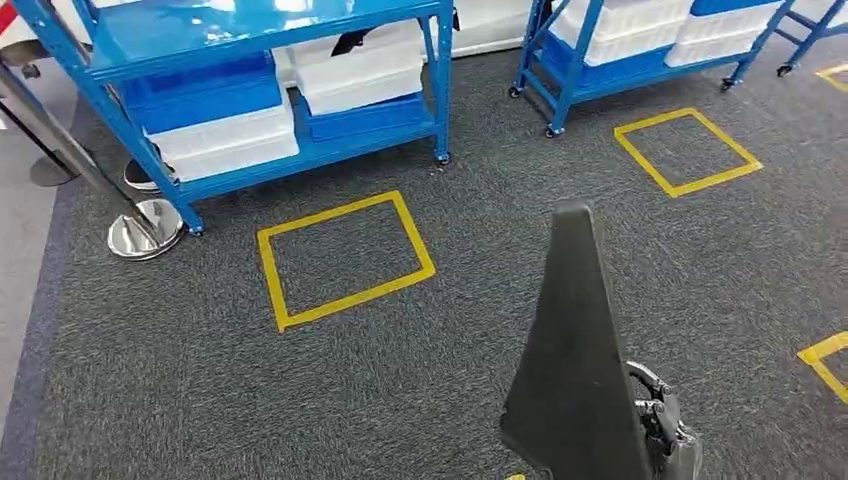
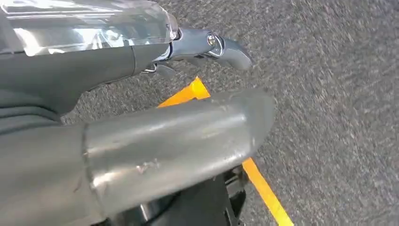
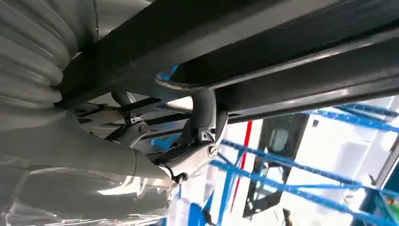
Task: Take the parts from the cabinet and place them on the table.
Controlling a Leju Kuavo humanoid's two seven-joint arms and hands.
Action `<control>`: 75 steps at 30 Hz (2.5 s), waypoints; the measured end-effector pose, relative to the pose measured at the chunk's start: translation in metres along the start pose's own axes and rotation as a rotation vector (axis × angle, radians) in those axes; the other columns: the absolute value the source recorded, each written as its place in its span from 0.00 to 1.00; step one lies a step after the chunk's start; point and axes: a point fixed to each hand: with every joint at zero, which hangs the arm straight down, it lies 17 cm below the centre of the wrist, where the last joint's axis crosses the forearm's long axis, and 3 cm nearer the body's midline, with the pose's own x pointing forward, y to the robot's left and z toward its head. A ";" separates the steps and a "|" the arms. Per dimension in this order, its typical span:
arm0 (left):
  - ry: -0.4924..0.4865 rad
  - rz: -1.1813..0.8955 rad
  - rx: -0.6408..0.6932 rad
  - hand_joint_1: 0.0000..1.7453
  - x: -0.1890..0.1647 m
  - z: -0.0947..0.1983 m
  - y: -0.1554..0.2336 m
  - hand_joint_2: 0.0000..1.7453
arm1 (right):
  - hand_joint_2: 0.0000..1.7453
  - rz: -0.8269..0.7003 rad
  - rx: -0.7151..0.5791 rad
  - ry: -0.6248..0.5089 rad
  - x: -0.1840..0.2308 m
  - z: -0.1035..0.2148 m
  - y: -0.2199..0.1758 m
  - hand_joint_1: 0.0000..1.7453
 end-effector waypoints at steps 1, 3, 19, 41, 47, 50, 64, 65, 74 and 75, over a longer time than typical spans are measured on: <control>-0.001 0.000 0.000 0.00 0.001 0.000 0.000 0.00 | 1.00 0.003 -0.003 0.000 0.000 0.000 0.000 1.00; 0.002 0.000 0.000 0.00 -0.001 0.000 0.000 0.00 | 1.00 0.005 -0.009 -0.002 0.001 -0.001 0.000 1.00; 0.004 -0.007 -0.023 0.00 -0.004 0.002 -0.003 0.00 | 1.00 0.021 -0.029 0.022 -0.005 -0.001 -0.002 1.00; 0.007 -0.015 -0.026 0.00 -0.005 0.003 -0.003 0.00 | 1.00 0.033 -0.020 0.034 -0.012 0.000 0.002 1.00; -0.001 -0.025 -0.033 0.00 -0.002 0.002 -0.005 0.00 | 1.00 0.033 -0.020 0.040 -0.013 0.001 0.002 1.00; 0.000 -0.025 -0.033 0.00 -0.003 0.003 -0.005 0.00 | 1.00 0.033 -0.022 0.033 -0.012 0.000 0.002 1.00; -0.006 -0.021 -0.036 0.00 0.000 0.001 -0.006 0.00 | 1.00 0.032 -0.021 0.034 -0.012 0.000 0.003 1.00; -0.005 -0.021 -0.036 0.00 -0.001 0.002 -0.006 0.00 | 1.00 0.032 -0.021 0.034 -0.012 0.000 0.003 1.00; 0.002 -0.027 -0.035 0.00 -0.004 0.003 -0.004 0.00 | 1.00 0.083 -0.021 0.013 -0.010 0.000 0.002 1.00; -0.001 -0.029 -0.036 0.00 -0.003 0.002 -0.004 0.00 | 1.00 0.095 -0.020 0.010 -0.010 0.000 0.001 1.00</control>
